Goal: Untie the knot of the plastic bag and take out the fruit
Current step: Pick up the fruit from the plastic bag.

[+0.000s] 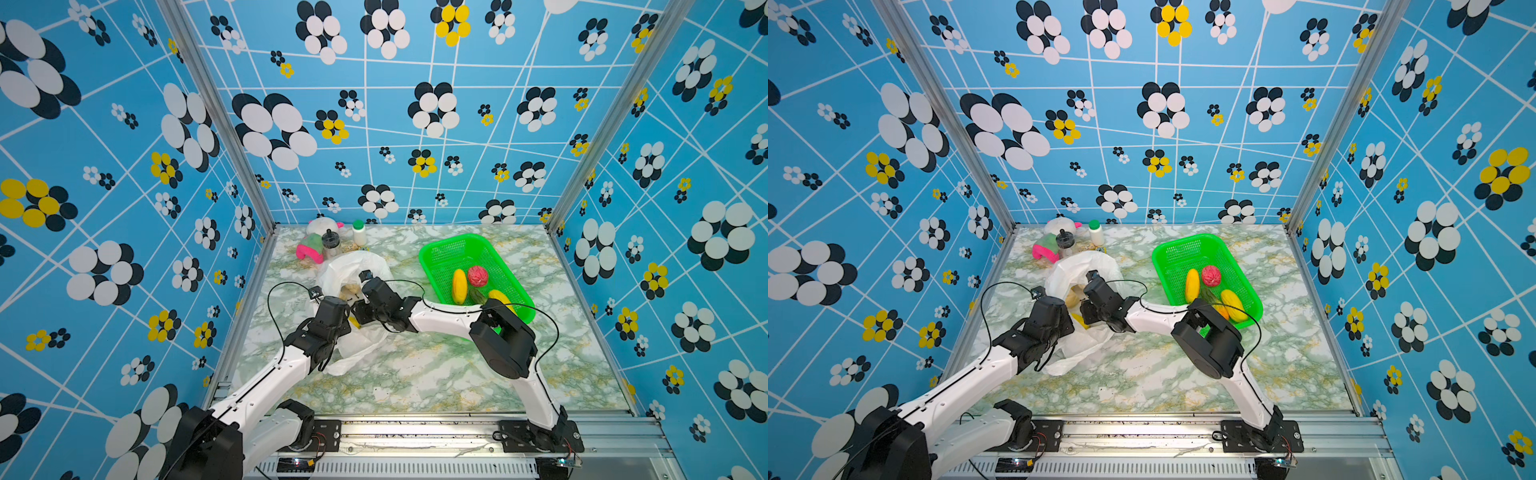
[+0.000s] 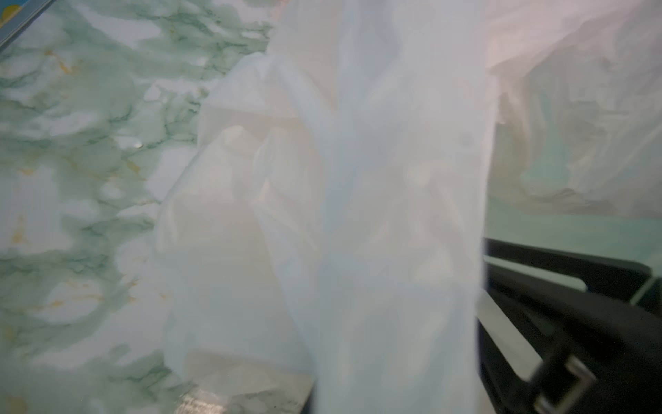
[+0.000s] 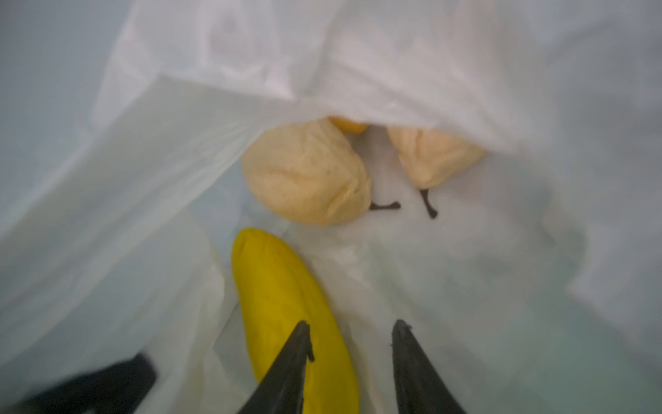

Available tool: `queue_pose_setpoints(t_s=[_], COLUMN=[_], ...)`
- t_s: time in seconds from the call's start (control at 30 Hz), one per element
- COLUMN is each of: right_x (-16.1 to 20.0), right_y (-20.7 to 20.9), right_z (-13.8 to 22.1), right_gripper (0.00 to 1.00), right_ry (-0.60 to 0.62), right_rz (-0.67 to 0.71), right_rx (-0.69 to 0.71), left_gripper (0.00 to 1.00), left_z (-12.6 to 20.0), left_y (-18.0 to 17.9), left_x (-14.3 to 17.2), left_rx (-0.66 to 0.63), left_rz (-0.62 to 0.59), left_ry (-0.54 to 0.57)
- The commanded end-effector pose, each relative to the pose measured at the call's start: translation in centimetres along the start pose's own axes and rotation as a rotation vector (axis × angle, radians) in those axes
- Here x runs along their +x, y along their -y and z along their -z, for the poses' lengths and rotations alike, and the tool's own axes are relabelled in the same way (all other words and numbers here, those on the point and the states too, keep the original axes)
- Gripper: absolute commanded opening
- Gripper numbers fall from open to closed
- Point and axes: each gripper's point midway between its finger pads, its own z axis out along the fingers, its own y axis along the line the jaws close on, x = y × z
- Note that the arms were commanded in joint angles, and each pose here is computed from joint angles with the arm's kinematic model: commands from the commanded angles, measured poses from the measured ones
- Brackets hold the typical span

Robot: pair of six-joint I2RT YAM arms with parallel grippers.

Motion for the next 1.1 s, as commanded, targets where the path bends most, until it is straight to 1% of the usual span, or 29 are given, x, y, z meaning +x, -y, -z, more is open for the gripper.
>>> queue_pose_setpoints(t_s=[0.0, 0.1, 0.17, 0.23, 0.3, 0.37, 0.43, 0.5, 0.6, 0.7, 0.83, 0.93, 1.0, 1.07], right_x=[1.9, 3.6, 3.9, 3.6, 3.1, 2.5, 2.0, 1.3, 0.7, 2.0, 4.5, 6.0, 6.3, 6.3], right_y=[-2.9, -3.5, -3.9, -4.1, -3.7, -3.6, -3.7, -3.9, -4.2, -5.0, -5.5, -5.9, -5.6, -5.1], right_z=[1.5, 2.0, 2.3, 2.9, 2.8, 2.3, 1.5, 0.8, -0.5, -2.0, -3.5, -3.6, -3.7, -4.2], right_gripper=[0.40, 0.40, 0.41, 0.47, 0.53, 0.55, 0.57, 0.58, 0.69, 0.72, 0.73, 0.73, 0.75, 0.74], right_ry=[0.015, 0.014, 0.023, 0.057, 0.077, 0.078, 0.074, 0.082, 0.088, 0.061, 0.016, -0.011, -0.007, -0.021], right_rz=[0.030, 0.018, 0.008, 0.024, 0.047, 0.073, 0.104, 0.134, 0.167, 0.216, 0.288, 0.330, 0.347, 0.356], right_rx=[-0.097, -0.140, -0.168, -0.181, -0.153, -0.115, -0.095, -0.082, -0.066, -0.112, -0.160, -0.214, -0.198, -0.163], left_gripper=[0.00, 0.00, 0.00, 0.00, 0.00, 0.00, 0.00, 0.00, 0.00, 0.00, 0.00, 0.00, 0.00, 0.00], left_z=[1.3, 2.4, 2.4, 2.7, 2.7, 2.3, 2.1, 2.1, 2.1, 2.1, 2.1, 2.0, 2.0, 2.0], left_y=[-3.7, -5.7, -6.4, -8.1, -8.9, -8.8, -9.5, -9.7, -9.3, -9.0, -9.0, -8.7, -8.5, -8.2], left_x=[0.4, 0.6, 1.5, 2.6, 3.6, 4.4, 5.2, 5.1, 4.5, 4.1, 4.0, 3.5, 3.1, 2.9], left_rx=[-0.134, -0.204, -0.234, -0.326, -0.376, -0.365, -0.388, -0.384, -0.337, -0.303, -0.296, -0.293, -0.293, -0.293], left_rz=[0.052, 0.129, 0.170, 0.226, 0.257, 0.268, 0.303, 0.321, 0.323, 0.310, 0.316, 0.306, 0.295, 0.289], left_ry=[0.027, 0.048, 0.019, -0.009, -0.035, -0.054, -0.052, -0.036, -0.001, 0.025, 0.039, 0.045, 0.048, 0.048])
